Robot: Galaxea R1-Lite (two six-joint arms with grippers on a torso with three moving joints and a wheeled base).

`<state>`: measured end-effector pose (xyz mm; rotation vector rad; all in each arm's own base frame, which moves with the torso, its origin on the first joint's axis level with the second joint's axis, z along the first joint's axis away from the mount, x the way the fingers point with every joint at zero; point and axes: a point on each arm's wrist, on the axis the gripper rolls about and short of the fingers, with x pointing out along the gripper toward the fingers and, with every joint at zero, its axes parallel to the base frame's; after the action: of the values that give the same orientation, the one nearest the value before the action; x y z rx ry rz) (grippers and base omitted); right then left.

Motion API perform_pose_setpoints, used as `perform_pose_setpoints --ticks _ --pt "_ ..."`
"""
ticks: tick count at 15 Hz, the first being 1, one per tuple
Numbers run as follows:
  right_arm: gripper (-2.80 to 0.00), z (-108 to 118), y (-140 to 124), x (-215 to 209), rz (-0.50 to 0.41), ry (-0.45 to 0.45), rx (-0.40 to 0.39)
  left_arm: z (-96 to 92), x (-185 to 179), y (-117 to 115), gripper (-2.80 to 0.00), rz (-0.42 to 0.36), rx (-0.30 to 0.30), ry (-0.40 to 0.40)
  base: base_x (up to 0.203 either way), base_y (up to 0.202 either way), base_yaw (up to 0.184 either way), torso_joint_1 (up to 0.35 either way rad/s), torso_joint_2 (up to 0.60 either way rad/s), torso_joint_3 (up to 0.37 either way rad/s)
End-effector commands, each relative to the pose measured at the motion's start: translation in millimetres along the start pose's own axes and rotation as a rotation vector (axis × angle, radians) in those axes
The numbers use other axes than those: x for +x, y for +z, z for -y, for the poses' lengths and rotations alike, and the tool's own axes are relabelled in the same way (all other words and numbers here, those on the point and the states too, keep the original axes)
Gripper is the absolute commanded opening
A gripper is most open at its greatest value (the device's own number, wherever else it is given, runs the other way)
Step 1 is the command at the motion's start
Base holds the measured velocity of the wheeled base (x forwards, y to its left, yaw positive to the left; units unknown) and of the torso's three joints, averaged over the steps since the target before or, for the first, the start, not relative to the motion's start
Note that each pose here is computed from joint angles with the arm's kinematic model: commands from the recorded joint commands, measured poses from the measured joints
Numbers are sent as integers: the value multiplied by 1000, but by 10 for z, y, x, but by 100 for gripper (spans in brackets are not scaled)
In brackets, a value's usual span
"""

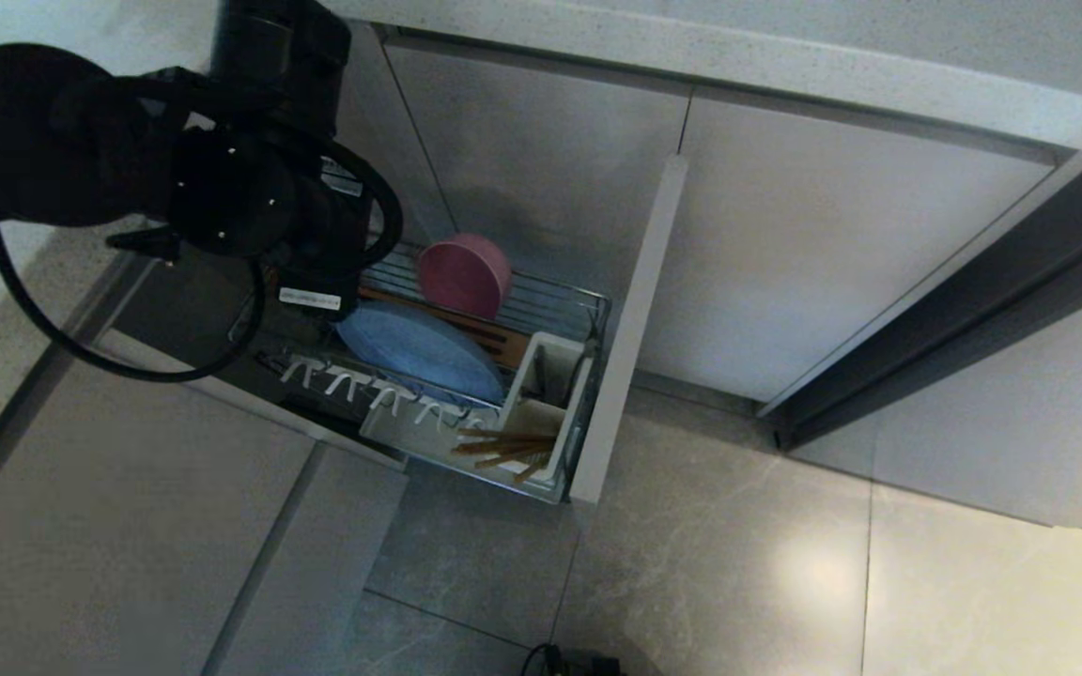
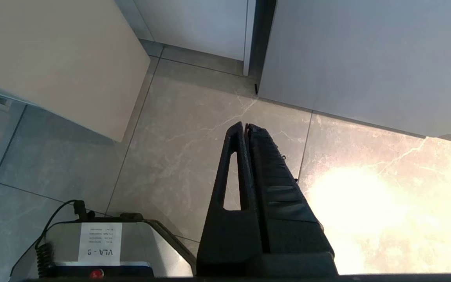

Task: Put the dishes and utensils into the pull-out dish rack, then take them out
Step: Take the plate out of the cupboard

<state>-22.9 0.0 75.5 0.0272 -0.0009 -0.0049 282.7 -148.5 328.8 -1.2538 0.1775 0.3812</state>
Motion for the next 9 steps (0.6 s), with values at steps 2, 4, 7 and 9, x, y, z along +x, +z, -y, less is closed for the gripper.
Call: perform_pose_setpoints --ticks 2,4,7,9 --pt "-280 0 0 -1 1 0 0 39 -156 32 0 53 -11 -21 0 0 0 0 0 0" --pt "-280 0 0 -1 1 0 -1 42 -241 72 0 49 19 -7 0 0 0 0 0 0" --pt "-280 0 0 -1 1 0 0 123 -418 186 0 39 69 -49 0 0 0 0 0 0" --pt "-280 0 0 -1 1 0 0 208 -555 242 0 24 166 -96 0 0 0 0 0 0"
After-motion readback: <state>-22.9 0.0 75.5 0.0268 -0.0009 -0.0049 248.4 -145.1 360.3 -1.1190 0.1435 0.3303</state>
